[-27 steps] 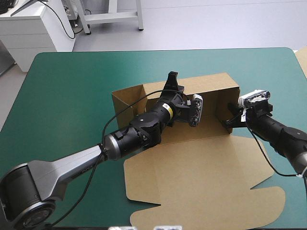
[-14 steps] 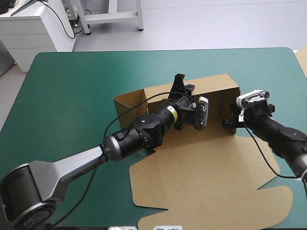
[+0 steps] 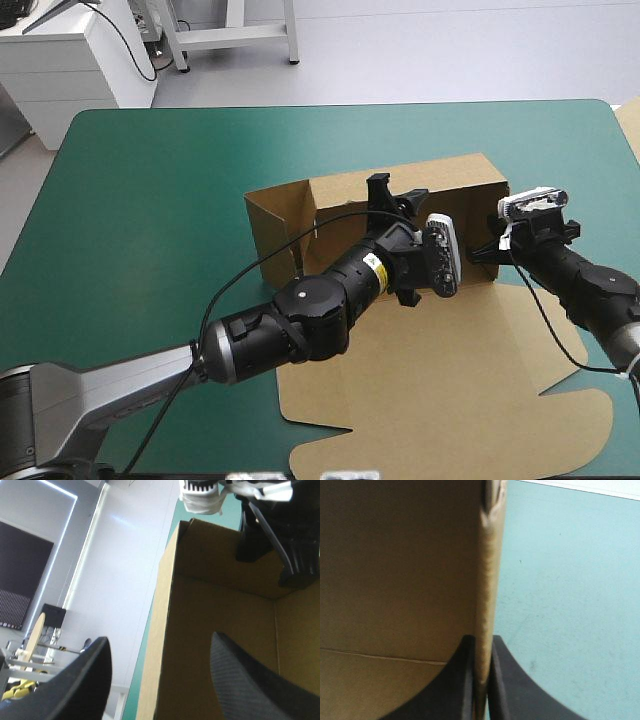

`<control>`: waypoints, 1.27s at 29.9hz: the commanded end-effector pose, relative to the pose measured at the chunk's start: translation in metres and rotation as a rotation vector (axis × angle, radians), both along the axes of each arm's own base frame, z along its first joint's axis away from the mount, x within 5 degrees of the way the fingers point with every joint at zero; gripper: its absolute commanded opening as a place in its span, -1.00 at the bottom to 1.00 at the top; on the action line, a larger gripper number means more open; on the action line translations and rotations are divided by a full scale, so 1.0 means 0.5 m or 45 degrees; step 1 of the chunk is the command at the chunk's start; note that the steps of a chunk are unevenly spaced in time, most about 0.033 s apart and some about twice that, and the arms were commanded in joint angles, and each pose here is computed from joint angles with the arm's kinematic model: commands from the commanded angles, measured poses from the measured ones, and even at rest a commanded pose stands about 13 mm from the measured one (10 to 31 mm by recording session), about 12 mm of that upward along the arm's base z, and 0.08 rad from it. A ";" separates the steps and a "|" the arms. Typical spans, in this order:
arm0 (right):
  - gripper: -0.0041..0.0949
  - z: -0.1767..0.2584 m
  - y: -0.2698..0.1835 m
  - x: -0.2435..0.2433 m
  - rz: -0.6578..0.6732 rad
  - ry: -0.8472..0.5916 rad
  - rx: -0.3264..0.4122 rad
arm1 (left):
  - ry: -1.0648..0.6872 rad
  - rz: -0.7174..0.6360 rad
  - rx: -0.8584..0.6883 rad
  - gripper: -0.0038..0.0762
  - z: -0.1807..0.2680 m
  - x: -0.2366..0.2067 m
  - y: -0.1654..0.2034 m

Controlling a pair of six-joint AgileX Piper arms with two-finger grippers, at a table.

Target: Fold the box

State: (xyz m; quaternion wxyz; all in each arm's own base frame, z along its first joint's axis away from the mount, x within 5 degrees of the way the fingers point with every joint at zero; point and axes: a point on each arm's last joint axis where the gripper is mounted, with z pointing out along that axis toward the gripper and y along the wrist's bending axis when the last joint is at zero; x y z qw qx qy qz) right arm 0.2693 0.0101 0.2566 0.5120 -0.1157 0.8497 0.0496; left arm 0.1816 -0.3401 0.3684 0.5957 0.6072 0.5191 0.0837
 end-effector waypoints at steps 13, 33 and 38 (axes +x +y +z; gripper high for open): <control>-0.94 0.060 0.006 -0.012 -0.028 -0.014 0.147 | -0.215 0.512 -0.155 -0.90 0.167 0.061 0.212; -0.94 0.171 0.035 0.081 0.091 0.660 0.099 | 0.657 1.429 -0.591 -0.90 0.081 0.236 0.584; -0.94 0.146 0.070 0.152 0.102 0.711 0.048 | 0.779 1.505 -0.614 -0.90 0.069 0.234 0.630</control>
